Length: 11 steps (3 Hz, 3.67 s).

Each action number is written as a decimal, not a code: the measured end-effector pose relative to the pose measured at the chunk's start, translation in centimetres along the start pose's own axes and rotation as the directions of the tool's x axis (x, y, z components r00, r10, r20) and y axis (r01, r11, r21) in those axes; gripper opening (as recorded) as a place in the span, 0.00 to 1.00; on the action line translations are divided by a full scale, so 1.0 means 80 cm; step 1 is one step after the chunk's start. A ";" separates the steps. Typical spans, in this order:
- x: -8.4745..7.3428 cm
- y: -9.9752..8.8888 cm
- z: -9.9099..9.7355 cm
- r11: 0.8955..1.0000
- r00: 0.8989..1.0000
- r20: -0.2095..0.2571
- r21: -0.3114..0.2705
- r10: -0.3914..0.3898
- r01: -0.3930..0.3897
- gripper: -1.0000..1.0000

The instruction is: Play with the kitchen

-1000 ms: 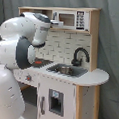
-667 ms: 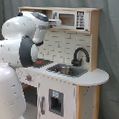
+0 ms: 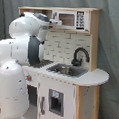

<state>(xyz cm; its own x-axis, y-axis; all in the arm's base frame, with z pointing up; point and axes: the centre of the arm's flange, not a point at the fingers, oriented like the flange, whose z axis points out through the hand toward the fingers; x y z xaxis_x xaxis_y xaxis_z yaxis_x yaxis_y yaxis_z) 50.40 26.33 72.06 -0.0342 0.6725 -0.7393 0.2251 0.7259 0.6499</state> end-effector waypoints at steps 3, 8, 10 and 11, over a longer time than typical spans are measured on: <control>0.004 -0.001 -0.023 0.998 0.999 -0.004 -0.021 0.052 -0.052 0.00; -0.017 -0.051 -0.105 0.979 0.995 -0.081 -0.190 0.063 -0.078 0.00; -0.018 -0.035 -0.138 0.970 0.995 -0.069 -0.230 0.067 -0.081 1.00; -0.048 -0.009 -0.203 0.945 0.995 -0.008 -0.314 0.096 -0.094 1.00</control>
<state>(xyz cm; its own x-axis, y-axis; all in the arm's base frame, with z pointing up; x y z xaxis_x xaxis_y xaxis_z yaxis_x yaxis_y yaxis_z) 34.52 25.57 77.31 -0.0203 0.7403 -0.6720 -0.0898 0.6681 0.7387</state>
